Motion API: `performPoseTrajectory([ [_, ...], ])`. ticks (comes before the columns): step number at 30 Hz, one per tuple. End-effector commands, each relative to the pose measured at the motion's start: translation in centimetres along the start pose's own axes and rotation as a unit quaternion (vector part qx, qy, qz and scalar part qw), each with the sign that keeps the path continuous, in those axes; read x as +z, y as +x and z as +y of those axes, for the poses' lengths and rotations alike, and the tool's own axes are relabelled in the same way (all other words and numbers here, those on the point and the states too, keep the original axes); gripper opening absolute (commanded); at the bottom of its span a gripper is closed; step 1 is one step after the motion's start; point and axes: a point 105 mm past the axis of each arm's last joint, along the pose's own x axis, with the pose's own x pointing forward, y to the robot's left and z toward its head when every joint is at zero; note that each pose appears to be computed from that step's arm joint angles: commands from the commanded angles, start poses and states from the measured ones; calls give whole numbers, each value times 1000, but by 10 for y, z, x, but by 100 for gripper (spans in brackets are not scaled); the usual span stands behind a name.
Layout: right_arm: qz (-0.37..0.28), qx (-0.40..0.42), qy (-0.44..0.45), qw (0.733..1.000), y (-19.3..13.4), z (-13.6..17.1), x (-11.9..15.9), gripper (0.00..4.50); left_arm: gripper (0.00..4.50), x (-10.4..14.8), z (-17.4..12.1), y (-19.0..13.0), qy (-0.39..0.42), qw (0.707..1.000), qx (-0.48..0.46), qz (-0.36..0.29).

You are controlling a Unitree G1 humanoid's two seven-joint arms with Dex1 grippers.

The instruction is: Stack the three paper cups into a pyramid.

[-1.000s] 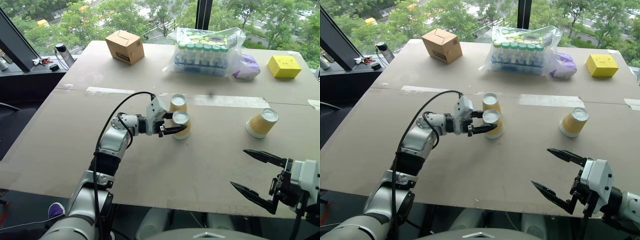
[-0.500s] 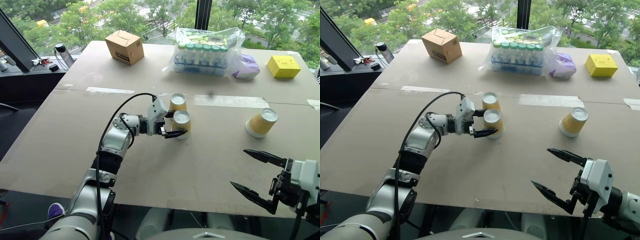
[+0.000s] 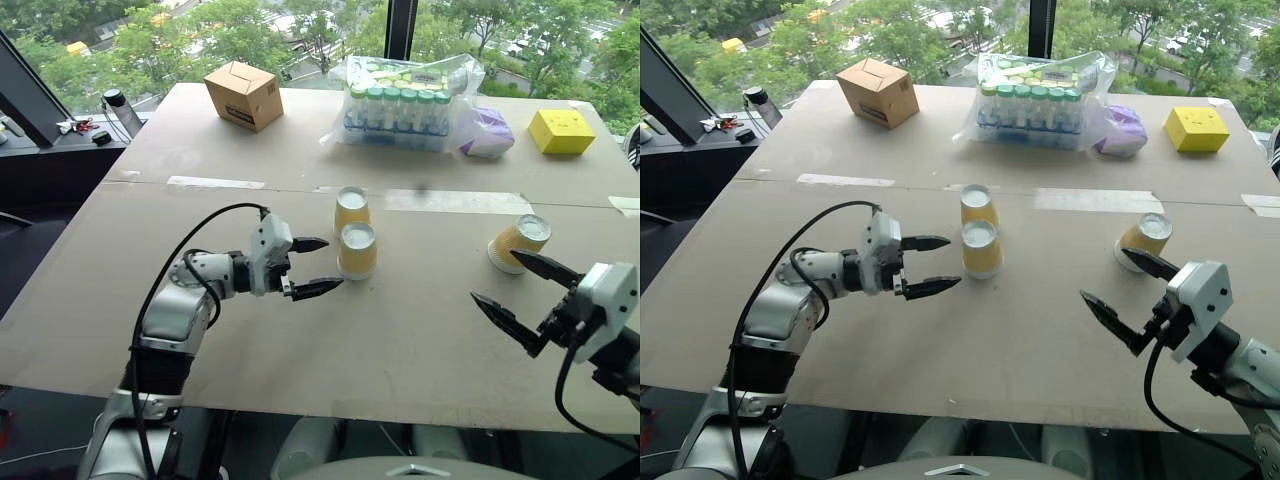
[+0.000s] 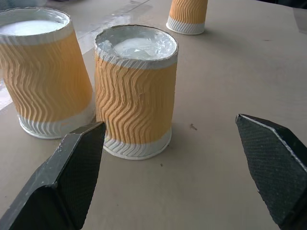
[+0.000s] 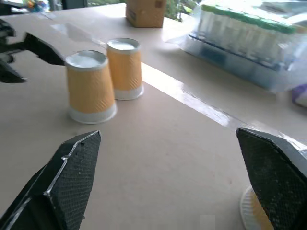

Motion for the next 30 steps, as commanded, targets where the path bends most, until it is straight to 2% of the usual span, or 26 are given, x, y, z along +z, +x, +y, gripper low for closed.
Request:
performPoseTrajectory([
  [1, 11, -77, 9, 997, 8, -32, -3, 450, 444, 23, -12, -12, 18, 999, -7, -39],
  [3, 18, -122, 7, 992, 14, -50, -6, 450, 444, 32, -24, -16, 8, 998, -20, -62],
  [7, 14, -166, 15, 986, 28, -66, -7, 450, 444, 50, -42, -19, 4, 995, -43, -88],
  [13, 31, -175, 32, 984, 40, -72, -12, 450, 444, 65, -49, -19, 15, 994, -41, -97],
  [24, 39, -171, 51, 983, 45, -72, -14, 450, 444, 64, -52, -16, 12, 995, -31, -95],
  [27, 41, -173, 50, 983, 44, -73, -15, 370, 450, 64, -51, -16, 14, 995, -29, -94],
  [30, 40, -172, 43, 983, 43, -72, -16, 227, 450, 63, -49, -16, 14, 995, -27, -94],
])
